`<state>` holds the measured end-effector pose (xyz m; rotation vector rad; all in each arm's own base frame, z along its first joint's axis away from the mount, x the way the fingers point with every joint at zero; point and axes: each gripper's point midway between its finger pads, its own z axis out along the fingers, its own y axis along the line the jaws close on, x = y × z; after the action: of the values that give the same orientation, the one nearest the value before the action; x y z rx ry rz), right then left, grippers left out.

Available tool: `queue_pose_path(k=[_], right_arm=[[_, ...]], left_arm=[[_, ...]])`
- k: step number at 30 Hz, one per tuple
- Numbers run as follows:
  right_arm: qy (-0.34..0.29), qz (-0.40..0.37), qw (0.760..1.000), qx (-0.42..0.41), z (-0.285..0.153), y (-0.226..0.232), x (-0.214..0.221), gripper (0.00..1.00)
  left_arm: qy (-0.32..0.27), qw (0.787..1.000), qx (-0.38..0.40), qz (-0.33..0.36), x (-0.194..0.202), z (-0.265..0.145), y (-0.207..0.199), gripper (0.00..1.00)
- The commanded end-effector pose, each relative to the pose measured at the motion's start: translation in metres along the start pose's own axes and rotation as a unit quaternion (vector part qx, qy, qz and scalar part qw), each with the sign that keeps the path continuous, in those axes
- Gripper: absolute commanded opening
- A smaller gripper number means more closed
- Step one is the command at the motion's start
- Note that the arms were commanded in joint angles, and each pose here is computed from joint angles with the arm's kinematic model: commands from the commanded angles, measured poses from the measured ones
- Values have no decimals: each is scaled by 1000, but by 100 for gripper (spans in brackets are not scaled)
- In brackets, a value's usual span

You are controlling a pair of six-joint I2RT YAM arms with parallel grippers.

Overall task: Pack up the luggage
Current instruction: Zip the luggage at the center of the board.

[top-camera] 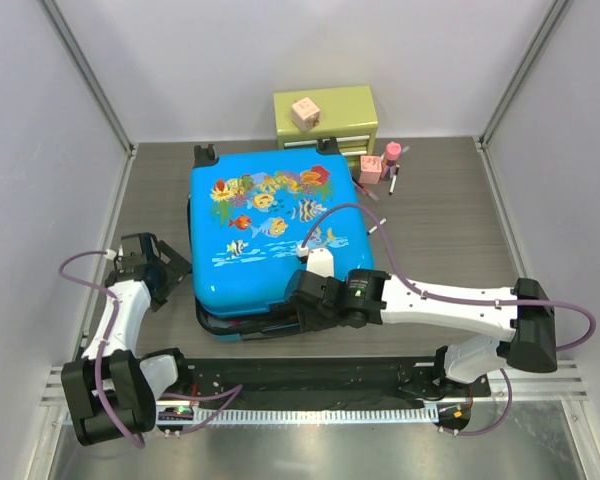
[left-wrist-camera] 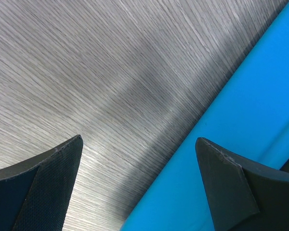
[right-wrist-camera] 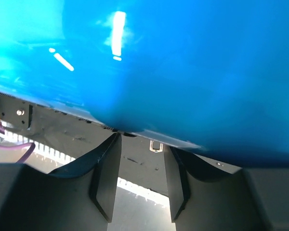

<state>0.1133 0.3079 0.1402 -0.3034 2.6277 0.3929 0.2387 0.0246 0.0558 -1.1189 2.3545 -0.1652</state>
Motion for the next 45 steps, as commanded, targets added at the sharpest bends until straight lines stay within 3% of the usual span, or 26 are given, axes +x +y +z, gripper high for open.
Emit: queue_pose_path(k=[1,10,24,34,40,45], right_arm=[[17,2,1000,-9,9,-4,6,45],[16,27,999,18,10,-26,10,43],[37,1,999,23,23,-23,15,37],[70,-4,997,18,30,-19,27,2],[63,-8,998,-5,20,-12,23,1],[52,-53,997,-37,10,20,24,1]], left_arm=[[26,999,16,19,13,2,-5,100],[28,999,12,19,14,4,-4,100],[30,999,11,18,14,5,-4,100],[29,999,12,19,14,4,-4,99],[26,999,15,18,13,3,-5,100],[28,999,18,19,15,4,-6,100]])
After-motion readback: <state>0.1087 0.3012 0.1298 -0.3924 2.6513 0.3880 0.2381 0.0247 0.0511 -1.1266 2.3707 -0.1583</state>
